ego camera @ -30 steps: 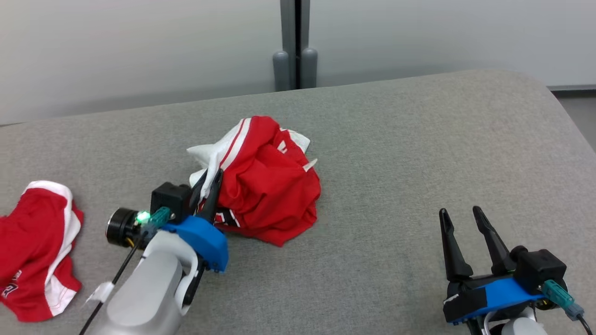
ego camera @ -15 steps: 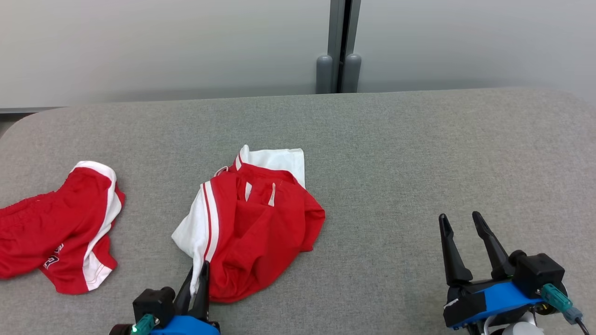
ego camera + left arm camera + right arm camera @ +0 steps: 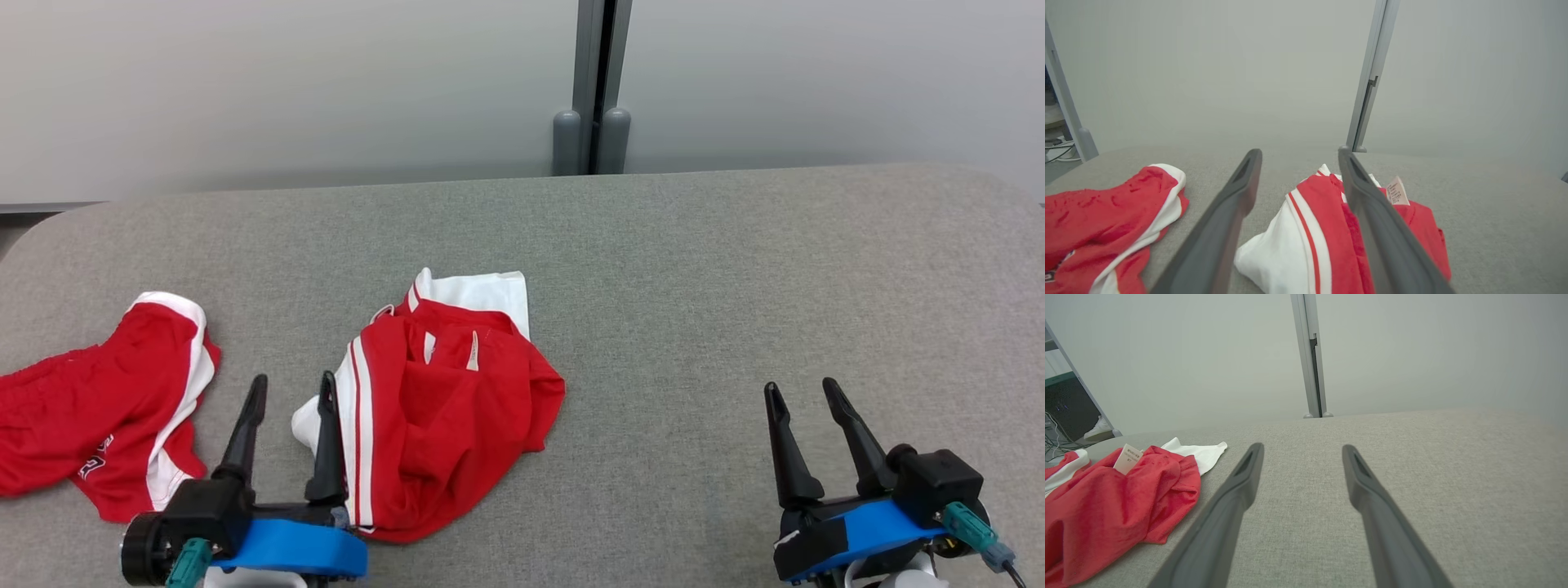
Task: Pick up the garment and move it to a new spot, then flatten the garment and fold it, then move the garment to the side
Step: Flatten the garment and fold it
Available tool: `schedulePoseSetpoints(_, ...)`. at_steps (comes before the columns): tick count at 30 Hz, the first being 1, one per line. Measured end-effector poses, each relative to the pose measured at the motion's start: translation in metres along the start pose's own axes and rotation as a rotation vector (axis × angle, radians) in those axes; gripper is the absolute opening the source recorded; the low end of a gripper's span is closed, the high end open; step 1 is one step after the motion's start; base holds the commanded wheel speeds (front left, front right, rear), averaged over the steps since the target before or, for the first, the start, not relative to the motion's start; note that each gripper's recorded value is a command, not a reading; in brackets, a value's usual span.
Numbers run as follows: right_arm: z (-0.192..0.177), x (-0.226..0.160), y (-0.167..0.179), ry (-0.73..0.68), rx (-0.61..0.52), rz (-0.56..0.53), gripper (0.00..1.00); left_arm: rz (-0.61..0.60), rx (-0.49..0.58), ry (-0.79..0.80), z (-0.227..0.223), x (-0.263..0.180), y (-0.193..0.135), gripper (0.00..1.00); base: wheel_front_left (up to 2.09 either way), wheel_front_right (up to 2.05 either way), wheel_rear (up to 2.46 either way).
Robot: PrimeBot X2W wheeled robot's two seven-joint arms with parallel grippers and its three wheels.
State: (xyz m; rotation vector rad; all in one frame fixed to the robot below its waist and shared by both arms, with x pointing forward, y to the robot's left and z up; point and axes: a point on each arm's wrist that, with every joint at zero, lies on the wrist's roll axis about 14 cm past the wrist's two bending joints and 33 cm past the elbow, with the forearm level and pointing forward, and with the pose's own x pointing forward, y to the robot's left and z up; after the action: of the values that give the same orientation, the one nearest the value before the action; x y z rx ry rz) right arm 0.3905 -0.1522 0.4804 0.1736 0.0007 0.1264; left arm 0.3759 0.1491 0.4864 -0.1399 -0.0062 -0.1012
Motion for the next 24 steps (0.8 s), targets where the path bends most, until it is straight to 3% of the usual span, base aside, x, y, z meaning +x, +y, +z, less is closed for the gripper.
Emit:
schedulePoseSetpoints(7,0.002,-0.008,-0.006,-0.006,-0.001,-0.02,1.0,0.053,0.053,-0.112,0.034,0.0,0.017,1.0,0.0,0.0,0.0)
schedulePoseSetpoints(16,0.001,-0.015,-0.01,-0.001,-0.002,-0.035,1.0,0.121,0.088,-0.065,0.021,-0.011,0.043,1.0,0.0,0.0,0.0)
schedulePoseSetpoints(24,-0.003,-0.016,-0.009,0.011,-0.008,-0.031,1.0,0.132,0.089,-0.031,0.01,-0.017,0.048,1.0,0.0,0.0,0.0)
